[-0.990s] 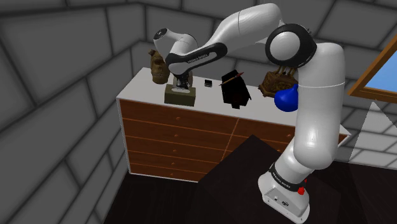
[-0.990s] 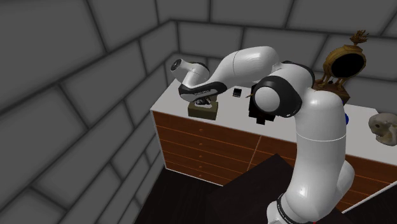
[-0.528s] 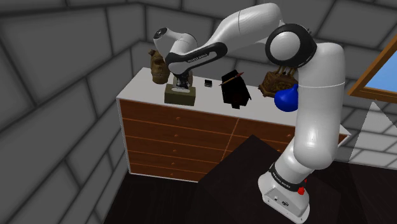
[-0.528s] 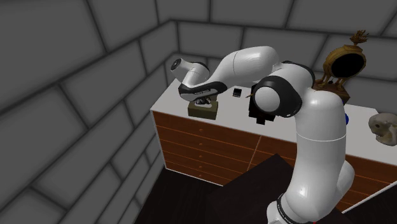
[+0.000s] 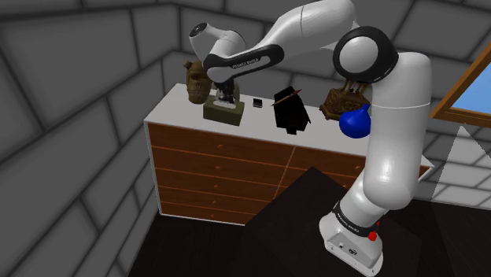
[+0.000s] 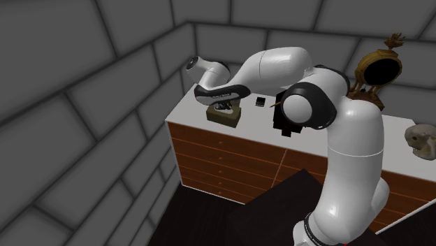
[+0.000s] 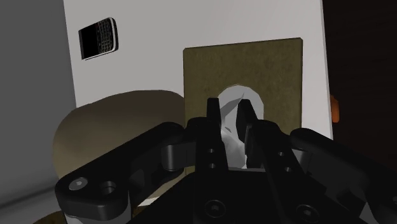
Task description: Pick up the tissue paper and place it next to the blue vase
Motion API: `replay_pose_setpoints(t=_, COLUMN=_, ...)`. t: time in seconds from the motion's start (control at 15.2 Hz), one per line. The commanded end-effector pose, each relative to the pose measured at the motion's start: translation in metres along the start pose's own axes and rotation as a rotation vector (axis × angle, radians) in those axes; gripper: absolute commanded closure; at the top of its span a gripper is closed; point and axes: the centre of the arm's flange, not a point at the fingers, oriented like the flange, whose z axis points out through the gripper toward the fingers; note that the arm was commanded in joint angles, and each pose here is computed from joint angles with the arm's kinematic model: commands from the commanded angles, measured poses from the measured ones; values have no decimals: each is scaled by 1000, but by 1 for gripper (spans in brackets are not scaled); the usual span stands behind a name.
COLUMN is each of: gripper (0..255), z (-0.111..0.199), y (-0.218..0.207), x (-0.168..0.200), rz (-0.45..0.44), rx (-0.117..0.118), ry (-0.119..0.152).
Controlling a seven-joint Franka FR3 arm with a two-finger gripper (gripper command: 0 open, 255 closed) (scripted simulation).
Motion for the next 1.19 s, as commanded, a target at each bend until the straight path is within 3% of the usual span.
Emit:
replay_pose_setpoints(t=0.0, gripper=255, z=-8, y=6, x=-3, rz=1, rx=-1, ry=1)
replay_pose_setpoints(t=1.12, gripper=255, z=-83, y=49, x=-28, rz=1, rx=-1, ry=1)
